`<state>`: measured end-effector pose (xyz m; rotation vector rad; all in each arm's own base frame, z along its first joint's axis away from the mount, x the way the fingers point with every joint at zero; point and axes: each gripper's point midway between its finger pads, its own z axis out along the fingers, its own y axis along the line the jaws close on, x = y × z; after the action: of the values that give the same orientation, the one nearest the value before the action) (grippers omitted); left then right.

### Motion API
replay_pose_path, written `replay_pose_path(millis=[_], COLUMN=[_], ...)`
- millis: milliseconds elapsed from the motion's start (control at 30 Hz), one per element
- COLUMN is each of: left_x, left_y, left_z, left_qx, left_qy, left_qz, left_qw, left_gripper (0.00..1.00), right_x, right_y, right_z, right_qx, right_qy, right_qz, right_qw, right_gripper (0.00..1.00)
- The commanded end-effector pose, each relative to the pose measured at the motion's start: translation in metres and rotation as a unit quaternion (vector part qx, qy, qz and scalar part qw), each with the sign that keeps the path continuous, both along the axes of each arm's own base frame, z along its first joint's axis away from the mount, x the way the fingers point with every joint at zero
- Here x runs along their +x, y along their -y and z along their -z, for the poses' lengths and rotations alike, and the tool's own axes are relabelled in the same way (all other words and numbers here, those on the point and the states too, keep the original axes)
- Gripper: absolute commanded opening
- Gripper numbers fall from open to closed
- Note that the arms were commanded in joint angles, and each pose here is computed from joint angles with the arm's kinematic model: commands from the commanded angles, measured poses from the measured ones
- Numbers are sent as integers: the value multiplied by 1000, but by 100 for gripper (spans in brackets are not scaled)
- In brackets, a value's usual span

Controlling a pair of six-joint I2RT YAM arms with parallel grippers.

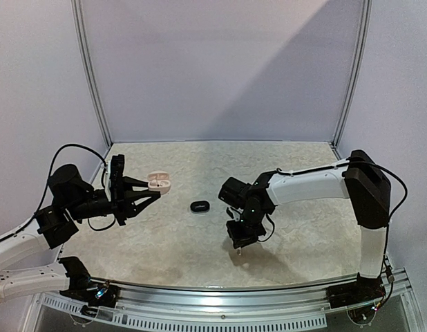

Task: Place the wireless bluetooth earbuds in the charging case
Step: Move the right earbud to the center of the board.

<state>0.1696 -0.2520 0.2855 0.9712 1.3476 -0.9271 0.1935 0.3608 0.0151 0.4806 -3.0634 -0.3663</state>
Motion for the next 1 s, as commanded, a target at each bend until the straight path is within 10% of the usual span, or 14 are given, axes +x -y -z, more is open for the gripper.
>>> replay_pose_path(millis=[0, 367, 967], left_x=[3, 4, 3], left_y=[-3, -3, -3], left_z=[1, 1, 3], left_qx=[5, 7, 8], left_qy=[7, 14, 13], left_qz=[-7, -7, -6], left_qw=[1000, 1000, 1000], left_gripper=[0, 0, 0], right_x=[7, 10, 16], right_y=[-27, 5, 22], right_z=[16, 6, -27], right_qx=[27, -50, -85], right_qy=[14, 60, 90], right_qz=[-2, 1, -8], right_qw=[1000, 997, 992], right_gripper=[14, 31, 28])
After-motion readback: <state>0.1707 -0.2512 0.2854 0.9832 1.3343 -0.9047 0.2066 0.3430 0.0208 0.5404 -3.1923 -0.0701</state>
